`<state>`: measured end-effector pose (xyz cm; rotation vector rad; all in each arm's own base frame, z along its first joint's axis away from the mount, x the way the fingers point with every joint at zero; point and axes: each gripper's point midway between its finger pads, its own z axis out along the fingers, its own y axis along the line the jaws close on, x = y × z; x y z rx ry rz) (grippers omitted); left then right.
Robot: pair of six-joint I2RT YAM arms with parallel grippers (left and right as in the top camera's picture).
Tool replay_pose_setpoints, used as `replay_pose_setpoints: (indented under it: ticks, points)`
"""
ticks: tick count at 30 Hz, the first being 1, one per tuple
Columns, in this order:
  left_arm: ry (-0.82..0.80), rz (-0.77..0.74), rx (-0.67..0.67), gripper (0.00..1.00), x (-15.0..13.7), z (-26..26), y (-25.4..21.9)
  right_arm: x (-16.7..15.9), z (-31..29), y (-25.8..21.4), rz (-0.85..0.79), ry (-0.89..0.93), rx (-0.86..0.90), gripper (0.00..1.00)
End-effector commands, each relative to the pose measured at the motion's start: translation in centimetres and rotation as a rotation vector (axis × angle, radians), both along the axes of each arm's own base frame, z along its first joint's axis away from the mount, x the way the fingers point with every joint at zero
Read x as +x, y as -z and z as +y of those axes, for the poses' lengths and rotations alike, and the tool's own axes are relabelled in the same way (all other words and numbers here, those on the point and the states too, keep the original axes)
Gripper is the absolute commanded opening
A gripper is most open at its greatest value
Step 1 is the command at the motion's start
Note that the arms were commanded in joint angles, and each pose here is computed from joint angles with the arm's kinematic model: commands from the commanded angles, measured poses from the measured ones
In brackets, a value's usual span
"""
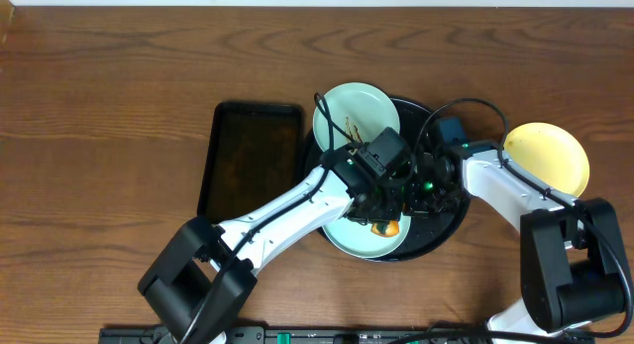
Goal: Clean dirty plates on tray and stack at the side
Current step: 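Wipe the lower blue plate with the sponge in the left gripper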
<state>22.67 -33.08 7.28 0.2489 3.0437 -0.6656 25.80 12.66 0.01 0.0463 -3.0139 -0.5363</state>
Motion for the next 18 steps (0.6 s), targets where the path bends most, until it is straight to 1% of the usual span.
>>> replay_pose_setpoints:
  ticks: [1, 8, 15, 18]
  points:
    - [-0.053, 0.018, 0.032, 0.08, -0.2, 0.6, 1.2, 0.2, -2.5, 1.1, -0.005, 0.03, -0.134, 0.01]
    - [-0.073, 0.026, 0.026, 0.08, 0.0, 0.3, 2.4, 0.2, -2.4, 1.0, -0.003, 0.029, -0.127, 0.01]
    - [-0.058, 0.09, 0.028, 0.08, -0.5, -0.3, 4.9, 0.2, -2.4, 1.0, -0.002, 0.03, -0.128, 0.01]
    - [-0.065, 0.083, 0.034, 0.08, 0.0, -0.3, 5.6, 0.1, -2.5, 1.0, 0.001, 0.029, -0.129, 0.01]
